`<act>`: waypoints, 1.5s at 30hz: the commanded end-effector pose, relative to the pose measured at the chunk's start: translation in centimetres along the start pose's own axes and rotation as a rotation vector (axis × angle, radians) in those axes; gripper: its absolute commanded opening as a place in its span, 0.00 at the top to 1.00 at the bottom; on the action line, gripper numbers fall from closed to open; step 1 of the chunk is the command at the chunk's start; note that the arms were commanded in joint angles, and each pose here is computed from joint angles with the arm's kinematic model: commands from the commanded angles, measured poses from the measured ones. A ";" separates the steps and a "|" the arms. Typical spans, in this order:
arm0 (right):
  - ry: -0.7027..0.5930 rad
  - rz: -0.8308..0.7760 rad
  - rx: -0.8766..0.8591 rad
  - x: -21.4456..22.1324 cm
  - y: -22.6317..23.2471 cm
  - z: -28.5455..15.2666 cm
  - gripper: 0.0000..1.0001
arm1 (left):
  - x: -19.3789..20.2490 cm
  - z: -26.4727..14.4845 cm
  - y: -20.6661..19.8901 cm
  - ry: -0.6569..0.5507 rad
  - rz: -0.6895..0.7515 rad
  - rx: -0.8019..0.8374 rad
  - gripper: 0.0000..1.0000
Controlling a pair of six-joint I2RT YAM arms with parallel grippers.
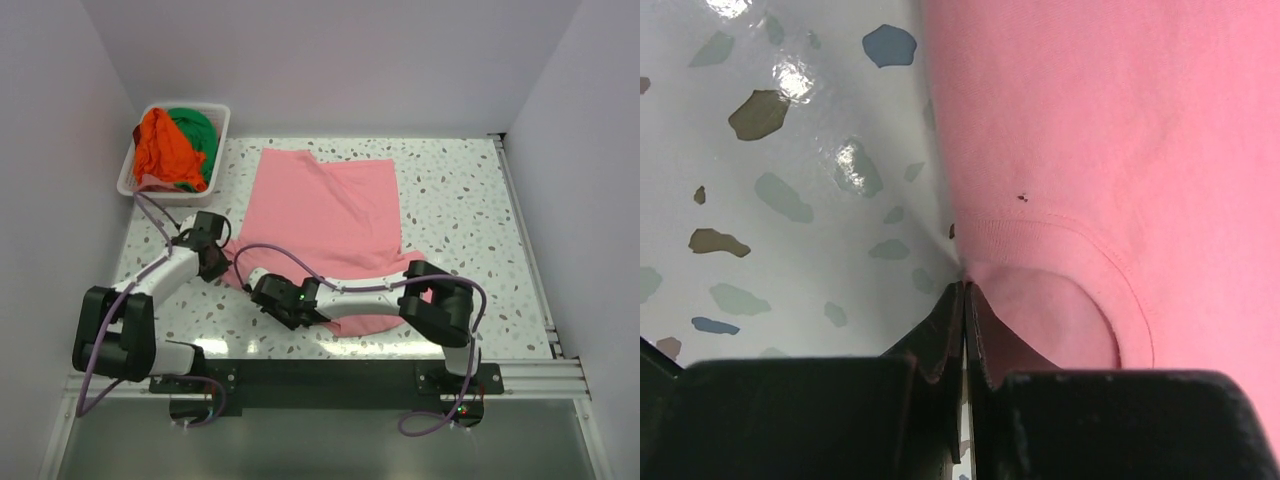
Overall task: Fold and stack the t-shirts
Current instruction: Flatten the tshirt out
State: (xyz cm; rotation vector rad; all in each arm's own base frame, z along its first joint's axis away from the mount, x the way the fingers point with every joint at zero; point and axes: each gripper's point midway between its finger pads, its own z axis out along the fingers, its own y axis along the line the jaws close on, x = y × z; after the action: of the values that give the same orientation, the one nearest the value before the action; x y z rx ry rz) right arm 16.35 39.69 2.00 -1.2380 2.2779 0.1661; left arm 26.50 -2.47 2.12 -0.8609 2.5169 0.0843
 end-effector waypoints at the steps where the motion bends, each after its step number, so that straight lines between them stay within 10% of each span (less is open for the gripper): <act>1: -0.074 0.058 -0.091 -3.0 0.3 -2.6 1.00 | -2.2 -1.8 -0.8 -0.073 -0.023 0.044 1.00; 14: -0.095 0.151 -0.220 -3.8 -2.4 -4.4 1.00 | -6.0 -5.3 -6.0 -0.155 -0.052 0.230 1.00; 32: -0.066 0.261 -0.011 1.2 -8.6 -5.9 1.00 | -9.1 -6.3 -27.1 -0.215 0.099 0.413 1.00; 45: -0.129 0.285 0.118 -1.8 -11.4 -6.2 0.36 | -7.4 -0.8 -32.0 -0.184 0.196 0.304 1.00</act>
State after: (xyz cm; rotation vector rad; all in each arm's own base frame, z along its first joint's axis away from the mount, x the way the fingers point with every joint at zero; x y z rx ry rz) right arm 21.78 30.50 8.05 -0.8775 2.3575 0.2063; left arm 49.50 -24.86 7.37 -0.4506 2.3965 -0.1836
